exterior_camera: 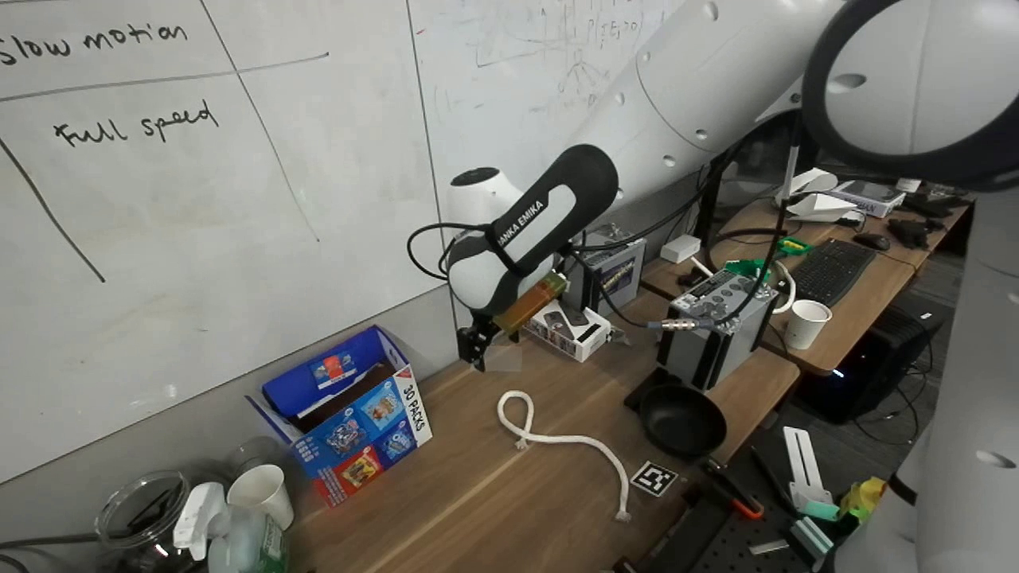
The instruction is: Put the left and right ropes in the box respectively
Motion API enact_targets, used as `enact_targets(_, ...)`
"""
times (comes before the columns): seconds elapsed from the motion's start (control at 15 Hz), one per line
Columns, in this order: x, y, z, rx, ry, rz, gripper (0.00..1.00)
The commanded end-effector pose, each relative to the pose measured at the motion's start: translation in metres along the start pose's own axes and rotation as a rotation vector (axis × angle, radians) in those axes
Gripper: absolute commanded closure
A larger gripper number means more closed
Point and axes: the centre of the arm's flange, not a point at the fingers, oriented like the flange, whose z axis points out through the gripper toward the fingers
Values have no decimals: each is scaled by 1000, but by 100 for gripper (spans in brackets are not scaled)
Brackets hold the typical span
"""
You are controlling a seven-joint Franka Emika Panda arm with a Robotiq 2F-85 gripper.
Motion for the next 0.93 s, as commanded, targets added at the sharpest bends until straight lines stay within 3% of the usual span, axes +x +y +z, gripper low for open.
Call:
enact_targets(0.0, 7, 30, 41, -4, 20, 37, 0)
enact_targets(0.4, 11, 65, 117, 43, -34, 89, 0)
enact_targets(0.87, -1, 64, 182, 74, -101, 77, 0)
